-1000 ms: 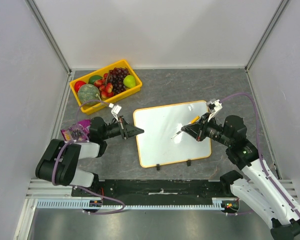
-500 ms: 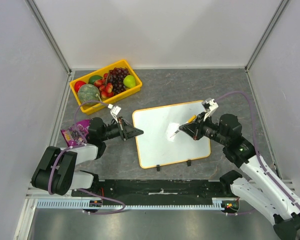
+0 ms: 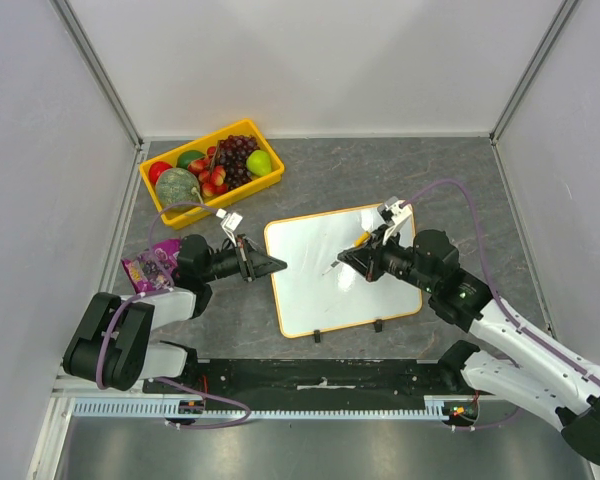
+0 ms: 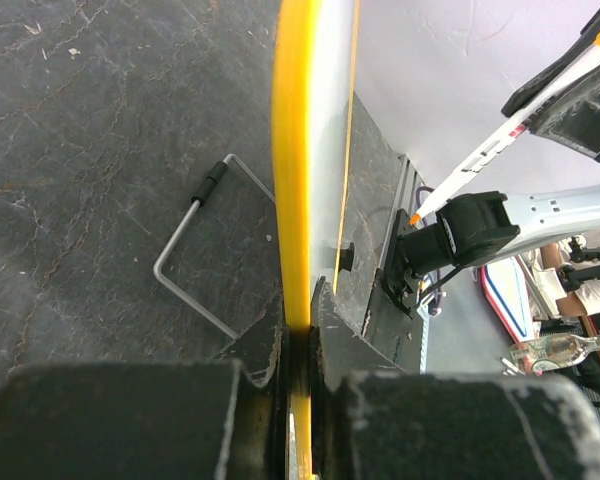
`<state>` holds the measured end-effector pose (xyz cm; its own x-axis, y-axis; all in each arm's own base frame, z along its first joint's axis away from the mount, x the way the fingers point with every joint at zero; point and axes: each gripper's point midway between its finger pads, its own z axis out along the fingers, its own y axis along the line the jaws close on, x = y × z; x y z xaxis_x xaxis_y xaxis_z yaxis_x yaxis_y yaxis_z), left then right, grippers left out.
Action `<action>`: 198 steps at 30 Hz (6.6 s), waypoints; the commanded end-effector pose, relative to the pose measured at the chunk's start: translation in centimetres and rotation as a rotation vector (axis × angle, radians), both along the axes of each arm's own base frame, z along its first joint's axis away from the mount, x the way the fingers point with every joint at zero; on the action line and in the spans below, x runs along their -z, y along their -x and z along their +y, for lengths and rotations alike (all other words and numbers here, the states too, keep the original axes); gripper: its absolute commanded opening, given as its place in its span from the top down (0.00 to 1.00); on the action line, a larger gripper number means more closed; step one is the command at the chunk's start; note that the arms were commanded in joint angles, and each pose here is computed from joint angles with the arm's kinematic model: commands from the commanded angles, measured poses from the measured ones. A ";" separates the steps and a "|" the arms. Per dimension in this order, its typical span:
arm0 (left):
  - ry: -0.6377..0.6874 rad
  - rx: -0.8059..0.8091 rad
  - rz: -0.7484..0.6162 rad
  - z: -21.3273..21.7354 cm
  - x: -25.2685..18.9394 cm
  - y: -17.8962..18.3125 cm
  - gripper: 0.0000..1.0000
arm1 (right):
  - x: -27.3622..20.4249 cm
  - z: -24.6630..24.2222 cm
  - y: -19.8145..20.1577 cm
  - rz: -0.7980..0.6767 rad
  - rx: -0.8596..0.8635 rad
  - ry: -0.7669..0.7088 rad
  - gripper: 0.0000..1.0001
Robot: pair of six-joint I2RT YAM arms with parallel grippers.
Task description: Write a sentence on the whiteboard
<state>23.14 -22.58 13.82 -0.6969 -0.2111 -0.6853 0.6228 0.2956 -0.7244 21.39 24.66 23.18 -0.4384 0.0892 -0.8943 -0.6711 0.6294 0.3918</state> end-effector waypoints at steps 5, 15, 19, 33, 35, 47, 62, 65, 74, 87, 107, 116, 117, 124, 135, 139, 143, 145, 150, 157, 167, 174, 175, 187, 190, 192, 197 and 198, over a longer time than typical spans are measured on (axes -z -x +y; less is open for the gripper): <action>-0.105 0.026 -0.053 0.4 3.0 0.6 0.98 | -3.3 0.9 -1.4 -0.123 0.036 -0.032 1.00; -0.105 0.034 -0.048 0.3 3.1 0.7 0.98 | -3.4 1.3 -1.0 -0.126 0.019 -0.043 1.00; -0.105 0.034 -0.047 0.3 3.1 0.7 0.98 | -3.8 1.5 -1.0 -0.126 0.012 -0.050 1.00; -0.104 0.035 -0.050 0.3 3.1 0.8 0.98 | -3.5 1.3 -0.7 -0.128 0.015 -0.040 1.00; -0.103 0.033 -0.048 0.4 3.1 0.7 0.98 | -3.6 1.3 -0.6 -0.127 0.014 -0.043 1.00; -0.105 0.037 -0.047 0.3 3.2 0.7 0.98 | -3.1 1.4 -0.6 -0.117 0.014 -0.035 1.00; -0.102 0.047 -0.043 0.2 3.2 0.7 0.98 | -2.9 1.2 -0.2 -0.113 0.011 -0.040 1.00; -0.103 0.044 -0.049 0.3 3.1 0.8 0.98 | -2.9 1.2 -0.1 -0.117 0.010 -0.041 1.00; -0.102 0.046 -0.044 0.2 3.2 0.7 0.98 | -2.5 1.0 0.1 -0.109 0.017 -0.035 1.00; -0.103 0.046 -0.039 0.2 3.3 0.8 0.98 | -2.8 1.3 0.3 -0.116 -0.001 -0.027 1.00; -0.107 0.044 -0.032 0.2 3.4 0.7 0.98 | -4.5 3.6 0.5 -0.192 -0.021 -0.020 1.00; -0.108 0.041 -0.033 0.3 3.4 0.7 0.98 | -4.8 4.6 0.9 -0.202 -0.042 -0.029 1.00; -0.108 0.041 -0.035 0.3 3.3 0.7 0.98 | -4.8 4.4 0.6 -0.207 -0.017 -0.023 1.00; -0.109 0.041 -0.029 0.3 3.4 0.7 0.98 | -5.5 4.9 0.1 -0.227 -0.014 -0.005 1.00; -0.112 0.031 -0.045 0.4 3.2 0.6 0.98 | -6.7 5.3 -0.5 -0.261 -0.005 0.006 1.00; -0.112 0.034 -0.042 0.3 3.3 0.6 0.98 | -7.3 5.3 -0.9 -0.284 0.011 0.004 1.00; -0.112 0.033 -0.052 0.4 3.2 0.7 0.98 | -8.6 4.6 -1.4 -0.333 0.056 -0.029 1.00; -0.113 0.027 -0.054 0.4 3.1 0.7 0.98 | -9.0 4.2 -1.9 -0.349 0.094 -0.029 1.00; -0.115 0.029 -0.052 0.4 3.2 0.7 0.98 | -9.7 3.5 -3.5 -0.379 0.186 -0.017 1.00; -0.112 0.042 -0.042 0.3 3.3 0.7 0.98 | -9.4 4.8 -4.5 -0.385 0.182 0.000 1.00; -0.109 0.051 -0.033 0.2 3.4 0.7 0.98 | -8.6 4.7 -5.8 -0.373 0.243 0.005 1.00; -0.109 0.051 -0.033 0.2 3.4 0.7 0.98 | -7.9 4.5 -6.6 -0.375 0.265 0.020 1.00; -0.109 0.051 -0.033 0.2 3.4 0.7 0.98 | -7.9 4.6 -6.7 -0.372 0.258 0.013 1.00; -0.109 0.056 -0.033 0.1 3.4 0.7 0.98 | -7.7 3.0 -7.8 -0.330 0.179 -0.071 1.00; -0.110 0.054 -0.031 0.2 3.4 0.6 0.98 | -7.5 2.8 -7.5 -0.343 0.188 -0.047 1.00; -0.110 0.057 -0.027 0.1 3.5 0.6 0.98 | -7.4 3.0 -7.0 -0.362 0.204 -0.016 1.00; -0.110 0.062 -0.028 0.1 3.5 0.6 0.98 | -6.4 3.2 -6.8 -0.371 0.239 0.047 1.00; -0.109 0.060 -0.027 0.1 3.5 0.6 0.98 | -6.3 3.0 -6.9 -0.369 0.251 0.050 1.00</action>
<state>23.33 -22.70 13.20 -0.7166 -0.1871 -0.6720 0.6106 0.2975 -0.7339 27.71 28.84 29.36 -0.0973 0.1274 -0.9871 -0.6422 0.7497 0.1601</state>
